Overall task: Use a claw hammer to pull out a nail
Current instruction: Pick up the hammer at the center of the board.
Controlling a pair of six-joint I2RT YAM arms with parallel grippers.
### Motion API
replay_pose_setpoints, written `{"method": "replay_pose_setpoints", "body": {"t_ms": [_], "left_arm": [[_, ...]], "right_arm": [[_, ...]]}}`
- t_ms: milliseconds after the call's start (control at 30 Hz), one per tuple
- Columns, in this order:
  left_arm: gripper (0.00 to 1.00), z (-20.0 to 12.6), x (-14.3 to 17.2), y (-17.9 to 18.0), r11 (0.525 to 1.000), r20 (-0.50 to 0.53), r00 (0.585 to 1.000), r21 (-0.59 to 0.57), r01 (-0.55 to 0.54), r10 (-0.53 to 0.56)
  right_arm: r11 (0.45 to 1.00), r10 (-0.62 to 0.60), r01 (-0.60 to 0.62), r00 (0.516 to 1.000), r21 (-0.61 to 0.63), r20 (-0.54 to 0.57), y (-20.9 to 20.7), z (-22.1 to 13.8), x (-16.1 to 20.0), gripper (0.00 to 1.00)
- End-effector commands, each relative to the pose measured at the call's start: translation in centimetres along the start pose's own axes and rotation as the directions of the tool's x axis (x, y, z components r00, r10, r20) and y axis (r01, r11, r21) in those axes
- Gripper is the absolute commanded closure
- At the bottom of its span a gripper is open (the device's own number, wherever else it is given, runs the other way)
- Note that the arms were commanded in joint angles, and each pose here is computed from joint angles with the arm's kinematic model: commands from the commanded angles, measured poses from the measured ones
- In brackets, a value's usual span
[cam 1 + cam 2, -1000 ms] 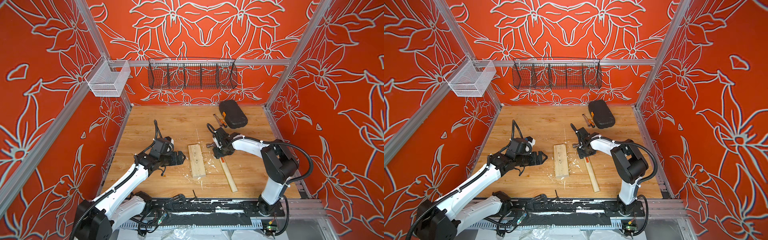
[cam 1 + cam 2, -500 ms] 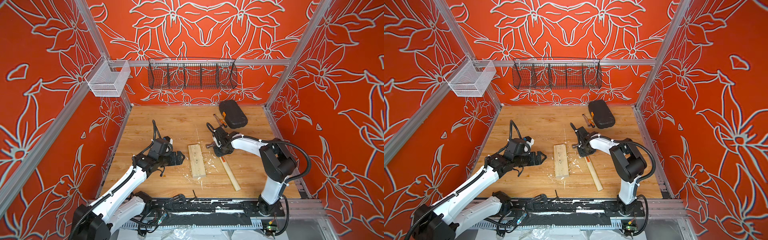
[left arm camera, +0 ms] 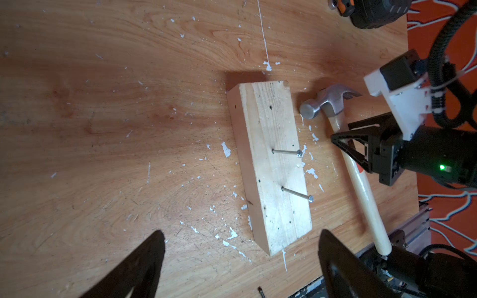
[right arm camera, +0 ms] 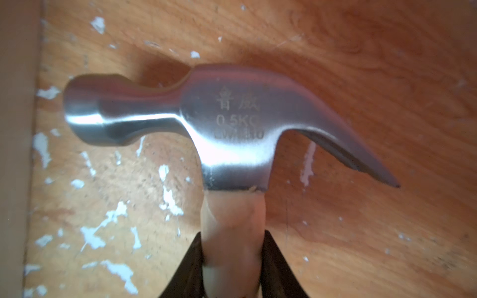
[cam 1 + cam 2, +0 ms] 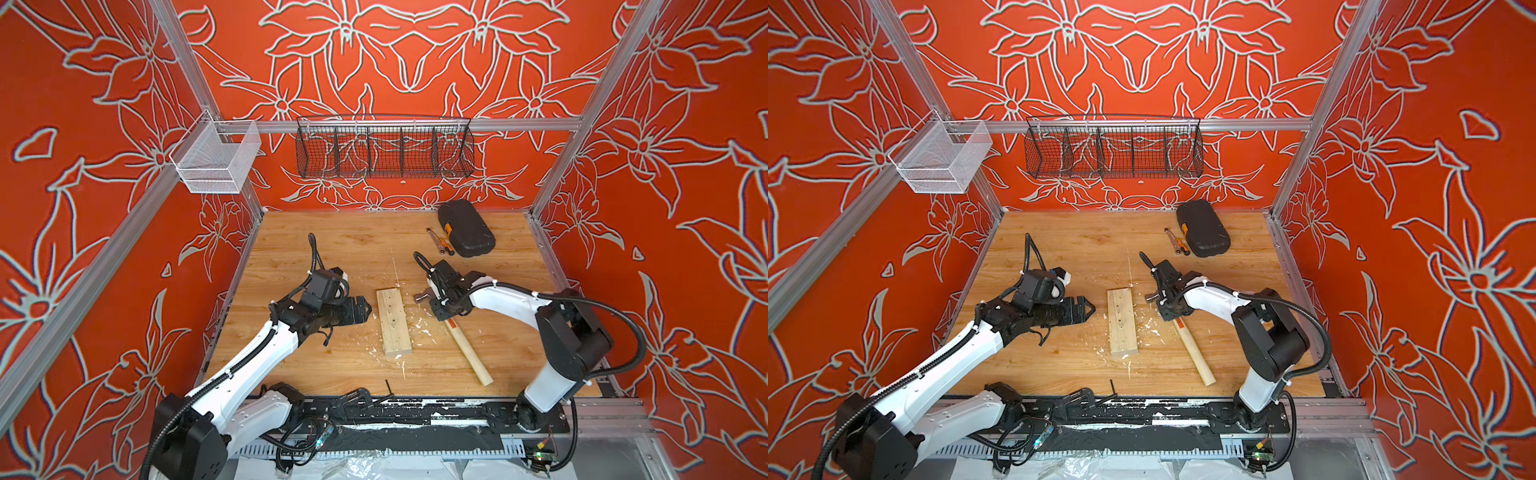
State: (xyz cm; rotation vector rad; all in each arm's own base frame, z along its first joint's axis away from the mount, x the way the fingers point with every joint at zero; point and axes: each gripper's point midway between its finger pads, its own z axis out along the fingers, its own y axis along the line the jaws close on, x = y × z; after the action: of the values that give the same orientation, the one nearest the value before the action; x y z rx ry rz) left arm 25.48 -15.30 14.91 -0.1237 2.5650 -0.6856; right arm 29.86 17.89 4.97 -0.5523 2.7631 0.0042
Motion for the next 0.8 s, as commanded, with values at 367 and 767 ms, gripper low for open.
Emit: {"method": "replay_pose_setpoints", "body": {"t_ms": [367, 767], "left_arm": [[0.14, 0.1, -5.0, -5.7, 0.968, -0.072, 0.994, 0.228, 0.102, -0.088], [0.2, 1.8, -6.4, -10.3, 0.866, -0.253, 0.965, 0.465, 0.185, -0.07]], "right_arm": [[0.994, -0.014, 0.046, 0.952, -0.097, 0.306, 1.7, -8.9, -3.1, 1.0], [0.942, -0.094, 0.216, 0.904, -0.256, 0.418, 6.9, -13.3, -2.3, 1.0]]}}
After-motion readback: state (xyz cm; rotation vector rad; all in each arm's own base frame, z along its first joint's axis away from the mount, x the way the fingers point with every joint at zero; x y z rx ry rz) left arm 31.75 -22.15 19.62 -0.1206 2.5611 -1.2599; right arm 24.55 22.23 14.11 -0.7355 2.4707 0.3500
